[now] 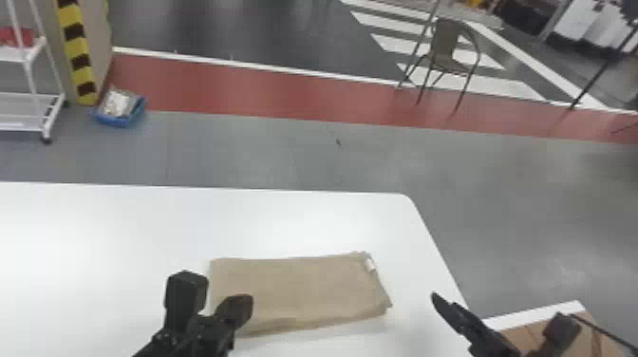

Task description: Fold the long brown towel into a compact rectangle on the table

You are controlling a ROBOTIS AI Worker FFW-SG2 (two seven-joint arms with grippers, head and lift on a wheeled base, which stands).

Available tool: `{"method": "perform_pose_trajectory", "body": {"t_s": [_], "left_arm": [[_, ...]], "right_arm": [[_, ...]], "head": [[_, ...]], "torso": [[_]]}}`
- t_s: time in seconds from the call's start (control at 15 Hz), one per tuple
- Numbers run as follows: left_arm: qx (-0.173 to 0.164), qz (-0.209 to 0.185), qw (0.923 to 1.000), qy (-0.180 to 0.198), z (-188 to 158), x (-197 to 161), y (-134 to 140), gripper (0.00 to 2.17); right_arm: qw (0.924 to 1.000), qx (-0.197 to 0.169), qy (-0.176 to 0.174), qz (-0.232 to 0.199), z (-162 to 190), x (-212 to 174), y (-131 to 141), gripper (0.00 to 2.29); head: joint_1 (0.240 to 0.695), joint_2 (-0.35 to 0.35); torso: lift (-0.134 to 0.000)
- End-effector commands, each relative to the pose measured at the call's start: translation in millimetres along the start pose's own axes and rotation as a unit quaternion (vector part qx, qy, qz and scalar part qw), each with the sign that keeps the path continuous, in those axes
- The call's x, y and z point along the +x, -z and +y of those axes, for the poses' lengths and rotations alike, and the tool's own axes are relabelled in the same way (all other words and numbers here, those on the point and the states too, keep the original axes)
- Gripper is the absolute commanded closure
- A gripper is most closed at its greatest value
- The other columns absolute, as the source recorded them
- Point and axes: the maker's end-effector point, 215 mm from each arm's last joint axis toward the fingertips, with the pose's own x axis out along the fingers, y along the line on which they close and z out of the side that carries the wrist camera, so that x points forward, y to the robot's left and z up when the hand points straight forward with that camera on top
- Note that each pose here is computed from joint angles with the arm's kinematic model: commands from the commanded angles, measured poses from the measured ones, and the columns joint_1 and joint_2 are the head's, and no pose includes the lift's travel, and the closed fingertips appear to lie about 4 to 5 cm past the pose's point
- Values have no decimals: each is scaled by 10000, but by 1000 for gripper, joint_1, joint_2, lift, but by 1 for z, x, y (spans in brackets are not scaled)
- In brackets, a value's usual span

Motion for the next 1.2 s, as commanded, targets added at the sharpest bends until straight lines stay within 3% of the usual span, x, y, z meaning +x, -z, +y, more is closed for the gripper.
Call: {"method": "perform_pose_trajectory", "body": {"t_s": [0.0,0.47,1.13], "left_arm": [[86,-60,9999,-20,-4,12,-4,1791],[310,4,9979,-562,40,14,2,1791],[546,333,9950,-764,53,8,27,1791]], "right_arm": [[10000,-6,-19,-5,1,0,-1,113],[9999,-54,-90,-3,-1,10,-4,113],[9996,-50,-248,120,16,24,4,113]], "head": [[695,-350],[695,-350],[695,-350]], "torso": [[0],[0],[0]]}}
